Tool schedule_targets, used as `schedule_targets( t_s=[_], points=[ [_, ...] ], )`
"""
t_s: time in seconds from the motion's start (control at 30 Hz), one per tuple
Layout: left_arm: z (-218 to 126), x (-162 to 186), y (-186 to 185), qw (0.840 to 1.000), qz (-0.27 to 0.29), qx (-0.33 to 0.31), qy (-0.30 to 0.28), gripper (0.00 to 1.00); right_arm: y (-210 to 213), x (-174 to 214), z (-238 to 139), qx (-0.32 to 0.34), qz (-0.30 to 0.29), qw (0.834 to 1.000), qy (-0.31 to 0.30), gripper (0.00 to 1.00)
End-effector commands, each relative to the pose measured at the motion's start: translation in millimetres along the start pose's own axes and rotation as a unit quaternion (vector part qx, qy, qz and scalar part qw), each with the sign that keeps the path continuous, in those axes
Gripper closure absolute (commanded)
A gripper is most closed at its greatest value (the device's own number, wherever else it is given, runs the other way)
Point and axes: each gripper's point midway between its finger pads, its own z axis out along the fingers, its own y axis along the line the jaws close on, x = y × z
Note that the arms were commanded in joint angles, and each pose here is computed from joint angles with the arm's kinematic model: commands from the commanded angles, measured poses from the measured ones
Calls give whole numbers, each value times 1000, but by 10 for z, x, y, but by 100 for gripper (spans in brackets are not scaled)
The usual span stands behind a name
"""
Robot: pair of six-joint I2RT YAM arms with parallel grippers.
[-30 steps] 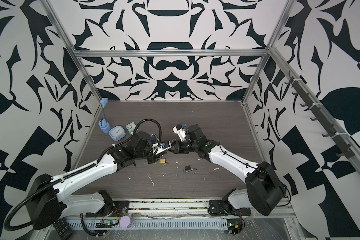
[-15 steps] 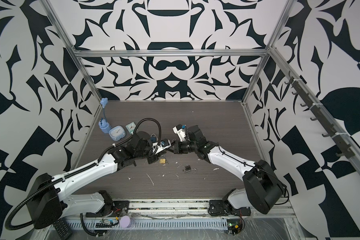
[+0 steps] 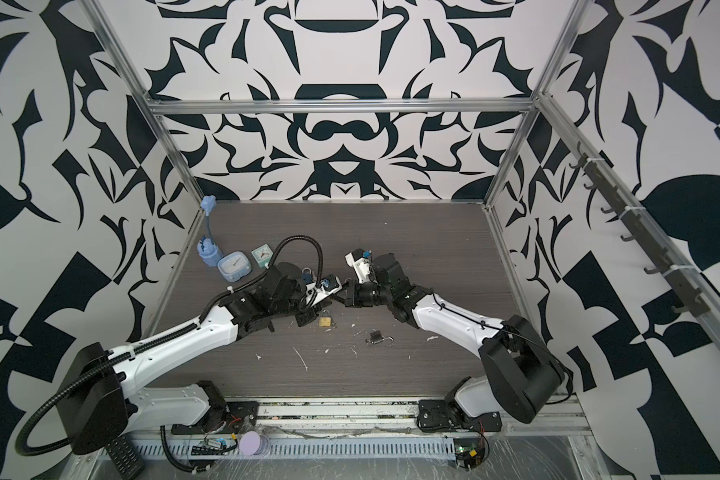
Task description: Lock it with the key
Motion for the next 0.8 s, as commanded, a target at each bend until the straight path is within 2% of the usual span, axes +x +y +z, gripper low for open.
schedule_targets(
  t_s=[0.0,0.2,0.4,0.6,0.77],
  points=[
    [-579,-1538,268,954,44,-51,-291,100,103,688,223,-29,25,993,115,100],
    [-613,-1589,301,950,31,-57,-306,100,125,718,265,-31,21,992,119,100],
    [-607,-1470,305,954,30,-68,-292,100,195,658,211,-28,2,993,112,100],
    [-455,-1123,255,967,10,-69,-245,100,314,456,99,-29,-15,995,92,100],
    [-319,-709,157,979,-16,-61,-192,100,438,198,-67,-24,-41,996,70,91]
  ],
)
